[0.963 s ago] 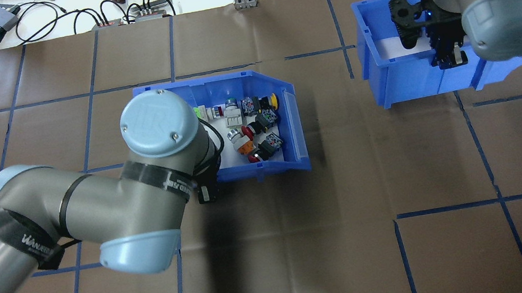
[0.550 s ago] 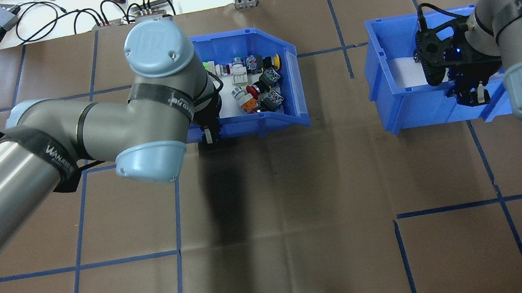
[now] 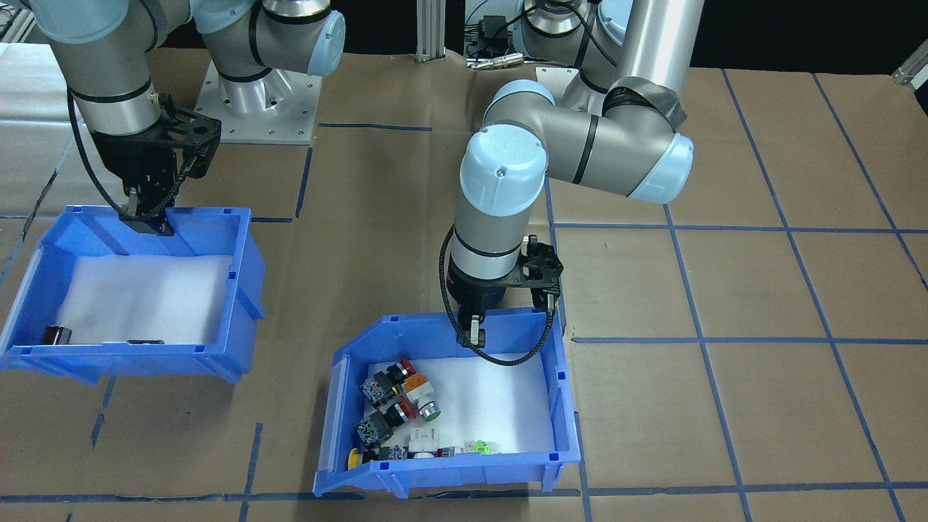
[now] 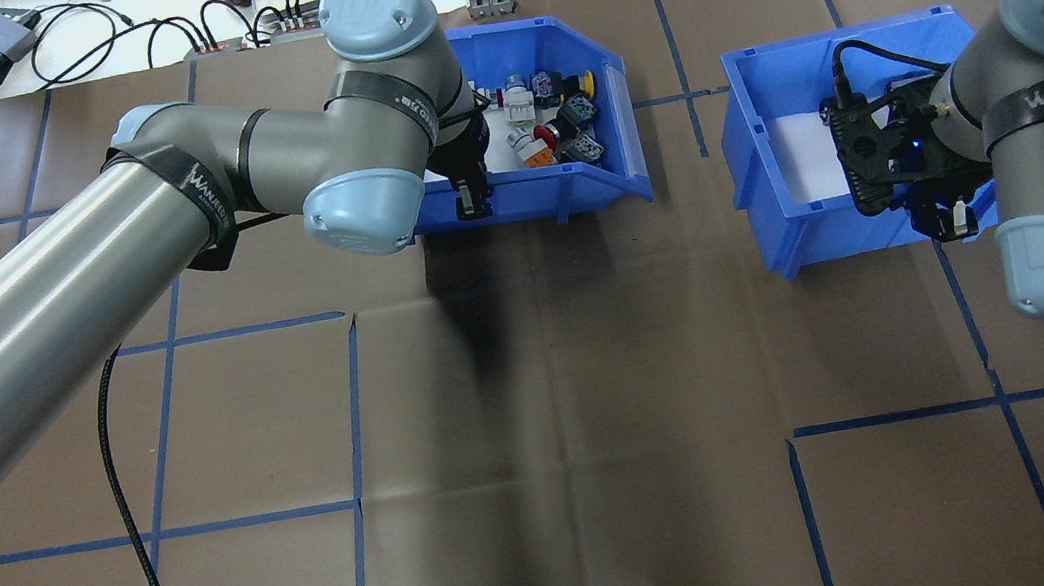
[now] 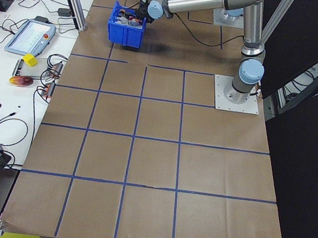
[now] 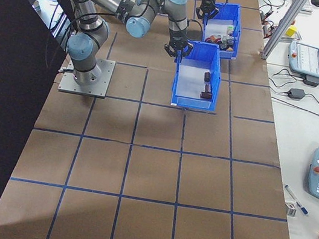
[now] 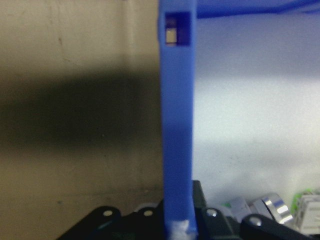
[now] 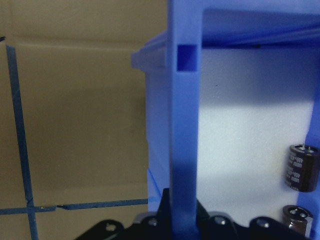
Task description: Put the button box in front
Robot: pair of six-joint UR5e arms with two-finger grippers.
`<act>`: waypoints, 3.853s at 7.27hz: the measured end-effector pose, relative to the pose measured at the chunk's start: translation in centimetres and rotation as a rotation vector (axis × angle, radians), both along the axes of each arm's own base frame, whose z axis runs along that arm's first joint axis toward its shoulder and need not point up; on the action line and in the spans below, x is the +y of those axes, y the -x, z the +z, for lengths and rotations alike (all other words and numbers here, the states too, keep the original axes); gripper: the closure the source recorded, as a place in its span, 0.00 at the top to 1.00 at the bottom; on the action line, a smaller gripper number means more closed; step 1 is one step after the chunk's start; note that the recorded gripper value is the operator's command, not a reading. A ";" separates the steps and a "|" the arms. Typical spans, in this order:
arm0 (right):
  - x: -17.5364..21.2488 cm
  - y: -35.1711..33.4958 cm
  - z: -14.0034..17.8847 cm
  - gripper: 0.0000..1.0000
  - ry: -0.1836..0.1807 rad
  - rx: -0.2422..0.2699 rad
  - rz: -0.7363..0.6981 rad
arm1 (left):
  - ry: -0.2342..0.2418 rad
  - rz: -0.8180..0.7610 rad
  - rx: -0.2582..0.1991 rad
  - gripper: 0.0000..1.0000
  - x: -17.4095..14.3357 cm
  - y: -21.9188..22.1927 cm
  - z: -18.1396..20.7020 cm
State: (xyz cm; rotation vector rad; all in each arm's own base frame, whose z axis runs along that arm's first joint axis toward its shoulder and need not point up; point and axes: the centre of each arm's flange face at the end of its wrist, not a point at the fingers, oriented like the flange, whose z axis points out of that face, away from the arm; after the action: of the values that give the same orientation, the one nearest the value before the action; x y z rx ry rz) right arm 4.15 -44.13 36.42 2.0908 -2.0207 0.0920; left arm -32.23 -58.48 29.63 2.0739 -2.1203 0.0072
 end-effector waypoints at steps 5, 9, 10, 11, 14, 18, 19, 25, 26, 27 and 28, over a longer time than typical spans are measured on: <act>-0.7 0.4 -1.0 0.06 -0.006 -0.006 -0.006 | -0.052 -0.009 0.040 0.46 -0.5 0.9 -2.4; -0.7 1.4 -1.2 0.07 -0.014 -0.017 -0.025 | -0.059 0.004 0.040 0.80 -0.4 0.7 -1.8; -0.5 1.3 -1.4 0.07 -0.020 -0.018 -0.026 | -0.063 -0.002 0.036 0.86 -0.1 0.2 -0.2; 0.2 1.2 -1.9 0.07 -0.033 -0.020 -0.025 | -0.078 -0.043 0.024 0.87 0.4 -0.4 2.5; 5.4 -0.1 -2.4 0.07 -0.110 -0.028 -0.023 | -0.135 -0.333 -0.013 0.92 2.1 -6.6 10.8; 8.2 -1.3 -1.8 0.07 -0.166 -0.045 -0.010 | 0.067 -1.084 -0.094 0.99 3.7 -17.6 19.1; 8.3 -2.2 -1.8 0.07 -0.165 -0.047 -0.002 | 0.105 -1.315 -0.129 0.99 4.1 -18.5 19.7; 12.8 -17.0 -2.1 0.07 -0.085 -0.089 -0.031 | 0.104 -1.620 -0.255 0.97 6.0 -23.3 21.4; 13.8 -19.3 -2.6 0.07 -0.079 -0.097 -0.031 | 0.089 -1.619 -0.276 0.97 6.2 -23.6 21.5; 14.6 -21.3 -3.2 0.08 -0.075 -0.100 -0.024 | 0.066 -1.619 -0.293 0.98 6.2 -23.8 21.3; 15.3 -23.2 -3.8 0.08 -0.067 -0.106 -0.013 | 0.055 -1.616 -0.295 0.98 6.1 -23.9 21.0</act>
State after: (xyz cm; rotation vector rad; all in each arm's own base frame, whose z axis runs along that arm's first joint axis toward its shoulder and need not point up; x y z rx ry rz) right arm 27.32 -28.80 32.62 2.1560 -2.1253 0.1376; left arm -8.31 -52.39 50.66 -0.1294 -3.1655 0.1514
